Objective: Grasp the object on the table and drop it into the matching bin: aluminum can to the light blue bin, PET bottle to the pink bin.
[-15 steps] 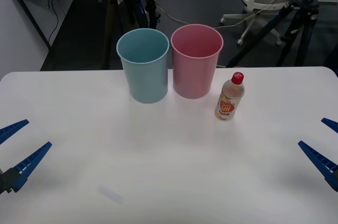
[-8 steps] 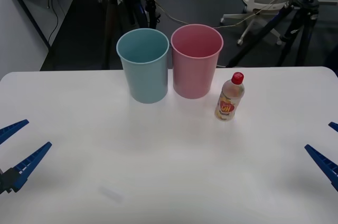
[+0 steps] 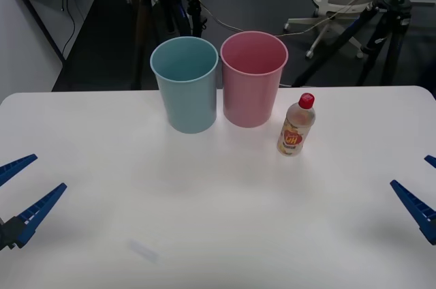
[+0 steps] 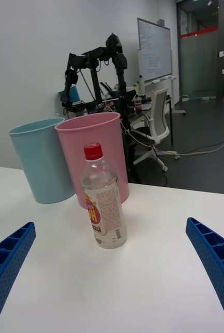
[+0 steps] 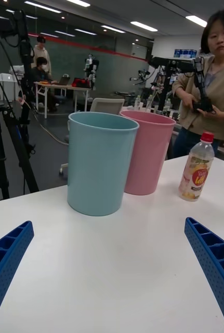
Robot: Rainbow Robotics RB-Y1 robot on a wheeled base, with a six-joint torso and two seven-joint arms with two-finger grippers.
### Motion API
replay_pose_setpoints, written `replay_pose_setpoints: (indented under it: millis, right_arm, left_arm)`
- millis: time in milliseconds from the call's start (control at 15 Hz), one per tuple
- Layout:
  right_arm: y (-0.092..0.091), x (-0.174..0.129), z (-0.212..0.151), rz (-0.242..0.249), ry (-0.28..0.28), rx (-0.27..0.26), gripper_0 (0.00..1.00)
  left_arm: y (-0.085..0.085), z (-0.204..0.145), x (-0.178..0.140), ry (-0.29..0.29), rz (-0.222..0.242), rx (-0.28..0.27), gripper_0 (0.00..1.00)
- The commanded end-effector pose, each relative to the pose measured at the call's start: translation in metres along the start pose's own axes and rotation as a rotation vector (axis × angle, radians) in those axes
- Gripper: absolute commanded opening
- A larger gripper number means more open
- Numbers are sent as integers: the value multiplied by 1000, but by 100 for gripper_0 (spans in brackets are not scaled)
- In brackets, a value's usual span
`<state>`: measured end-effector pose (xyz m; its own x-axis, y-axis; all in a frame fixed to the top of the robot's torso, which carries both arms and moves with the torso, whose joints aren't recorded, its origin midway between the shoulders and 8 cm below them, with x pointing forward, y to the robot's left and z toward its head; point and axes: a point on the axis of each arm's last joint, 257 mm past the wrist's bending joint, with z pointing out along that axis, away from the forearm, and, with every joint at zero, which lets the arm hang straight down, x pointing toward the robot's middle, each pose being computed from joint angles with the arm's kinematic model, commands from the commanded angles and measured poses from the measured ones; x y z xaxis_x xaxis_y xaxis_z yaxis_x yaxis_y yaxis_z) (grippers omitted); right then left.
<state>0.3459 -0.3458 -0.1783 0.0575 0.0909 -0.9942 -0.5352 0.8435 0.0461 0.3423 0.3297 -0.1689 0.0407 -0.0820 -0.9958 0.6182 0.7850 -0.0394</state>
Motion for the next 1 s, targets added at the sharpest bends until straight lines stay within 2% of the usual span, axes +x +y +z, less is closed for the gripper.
replay_pose_setpoints:
  millis: [67,400,533,667,733,800,1000]
  right_arm:
    - [2,3,6,-11,3,-4,100]
    - [18,22,44,-5,24,-34,100]
    - [29,29,65,-12,33,-72,100]
    - [27,41,79,5,33,-98,100]
    - [21,45,85,-45,32,-99,100]
    - [17,49,90,-71,34,-94,100]
    - [12,60,107,-49,43,-94,100]
  left_arm:
    - [0,0,0,0,0,0,100]
    - [0,0,0,0,0,0,100]
    - [0,0,0,0,0,0,100]
    - [0,0,0,0,0,0,100]
    - [0,0,0,0,0,0,100]
    - [0,0,0,0,0,0,100]
    - [0,0,0,0,0,0,100]
